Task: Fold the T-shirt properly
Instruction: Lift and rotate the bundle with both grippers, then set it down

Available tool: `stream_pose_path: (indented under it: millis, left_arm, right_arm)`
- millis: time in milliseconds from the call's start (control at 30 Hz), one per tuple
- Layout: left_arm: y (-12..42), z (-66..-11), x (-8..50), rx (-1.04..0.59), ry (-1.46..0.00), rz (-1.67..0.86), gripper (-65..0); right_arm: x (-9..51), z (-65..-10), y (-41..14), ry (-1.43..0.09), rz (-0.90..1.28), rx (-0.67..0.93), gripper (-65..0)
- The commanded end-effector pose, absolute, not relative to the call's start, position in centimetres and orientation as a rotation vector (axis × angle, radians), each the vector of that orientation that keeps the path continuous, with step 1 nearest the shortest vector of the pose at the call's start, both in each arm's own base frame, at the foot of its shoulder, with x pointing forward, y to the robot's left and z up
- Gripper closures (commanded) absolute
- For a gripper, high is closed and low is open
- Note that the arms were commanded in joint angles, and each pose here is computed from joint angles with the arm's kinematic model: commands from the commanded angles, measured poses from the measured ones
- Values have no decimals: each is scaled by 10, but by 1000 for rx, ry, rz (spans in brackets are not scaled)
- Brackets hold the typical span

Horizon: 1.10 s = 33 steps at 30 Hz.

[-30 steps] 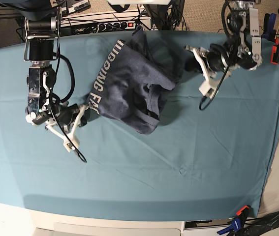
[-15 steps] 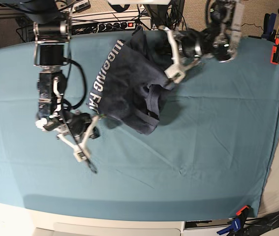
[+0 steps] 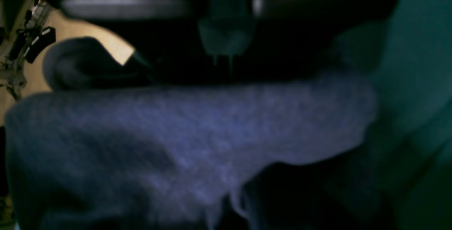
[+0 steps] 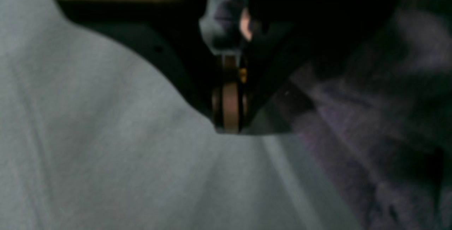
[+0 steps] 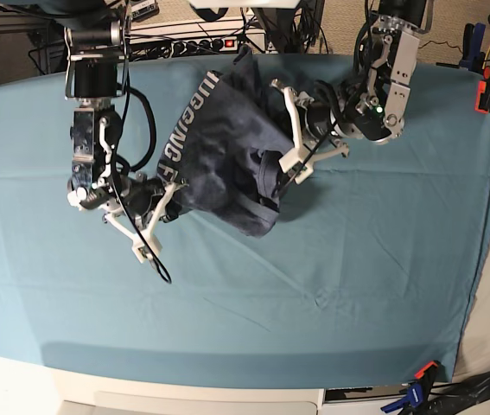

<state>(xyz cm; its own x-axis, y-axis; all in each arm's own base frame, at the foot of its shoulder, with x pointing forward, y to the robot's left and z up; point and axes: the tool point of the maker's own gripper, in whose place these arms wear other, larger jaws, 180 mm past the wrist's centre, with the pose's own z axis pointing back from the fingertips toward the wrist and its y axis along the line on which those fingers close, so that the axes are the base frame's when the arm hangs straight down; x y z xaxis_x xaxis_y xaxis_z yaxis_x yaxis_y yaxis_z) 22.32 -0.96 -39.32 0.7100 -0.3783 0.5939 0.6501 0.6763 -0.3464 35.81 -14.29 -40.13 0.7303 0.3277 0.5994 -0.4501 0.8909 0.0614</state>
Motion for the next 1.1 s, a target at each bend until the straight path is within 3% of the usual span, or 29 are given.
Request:
stream_pose_path:
  millis: [0,267,633,1067]
  left_arm:
    - [-13,-382,236,-589,-565,-601,0]
    - [-8,-383,264,-565,-576,-603,0]
    - [1,-360,315,-488,-659,-636,0]
    - [1,-335,341,-469,-744,-652,0]
  right_arm:
    - [341,-416,-150,-530,447,186,0]
    - [285,-446,-128,-418,433,341,0]
    - [244,-462,-117,-310,411,433,0]
    - [198,-458,-107,-298,447,446,0]
